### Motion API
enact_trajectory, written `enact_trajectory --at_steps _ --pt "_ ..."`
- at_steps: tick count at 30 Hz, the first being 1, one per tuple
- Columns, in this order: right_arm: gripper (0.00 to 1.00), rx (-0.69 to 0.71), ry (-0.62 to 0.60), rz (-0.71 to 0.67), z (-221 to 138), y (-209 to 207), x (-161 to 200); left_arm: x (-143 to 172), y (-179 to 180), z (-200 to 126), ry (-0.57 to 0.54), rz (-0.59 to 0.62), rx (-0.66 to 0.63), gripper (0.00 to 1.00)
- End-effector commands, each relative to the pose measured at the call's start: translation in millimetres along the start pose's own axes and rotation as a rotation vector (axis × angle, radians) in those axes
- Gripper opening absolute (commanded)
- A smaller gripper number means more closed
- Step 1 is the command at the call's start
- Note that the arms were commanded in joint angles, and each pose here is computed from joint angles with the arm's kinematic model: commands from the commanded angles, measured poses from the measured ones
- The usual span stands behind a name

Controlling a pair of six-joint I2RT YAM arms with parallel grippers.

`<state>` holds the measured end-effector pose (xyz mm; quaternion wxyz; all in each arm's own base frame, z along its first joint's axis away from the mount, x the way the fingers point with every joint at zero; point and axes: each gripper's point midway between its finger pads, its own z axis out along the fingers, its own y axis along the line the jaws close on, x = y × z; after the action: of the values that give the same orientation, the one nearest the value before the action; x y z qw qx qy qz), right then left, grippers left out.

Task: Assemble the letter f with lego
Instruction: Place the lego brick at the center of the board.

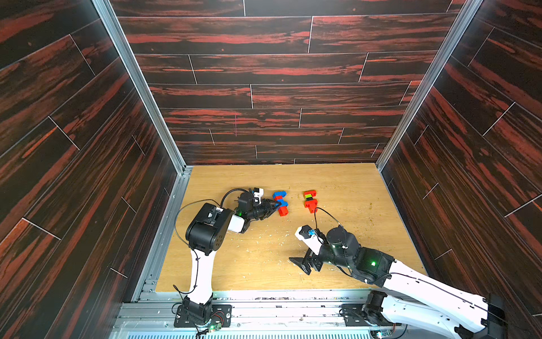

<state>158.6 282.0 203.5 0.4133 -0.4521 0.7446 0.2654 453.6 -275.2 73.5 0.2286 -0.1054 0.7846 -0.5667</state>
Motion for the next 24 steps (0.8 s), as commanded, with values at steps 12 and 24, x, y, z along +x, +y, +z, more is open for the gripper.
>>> enact_trajectory --at_steps 12,24 --pt "0.98 -0.004 0.000 -0.004 -2 3 -5 -9 14 5 -0.011 -0.010 -0.080 0.26" --pt "0.98 -0.004 0.004 -0.004 -1 3 -2 -10 19 8 -0.005 -0.018 -0.112 0.37"
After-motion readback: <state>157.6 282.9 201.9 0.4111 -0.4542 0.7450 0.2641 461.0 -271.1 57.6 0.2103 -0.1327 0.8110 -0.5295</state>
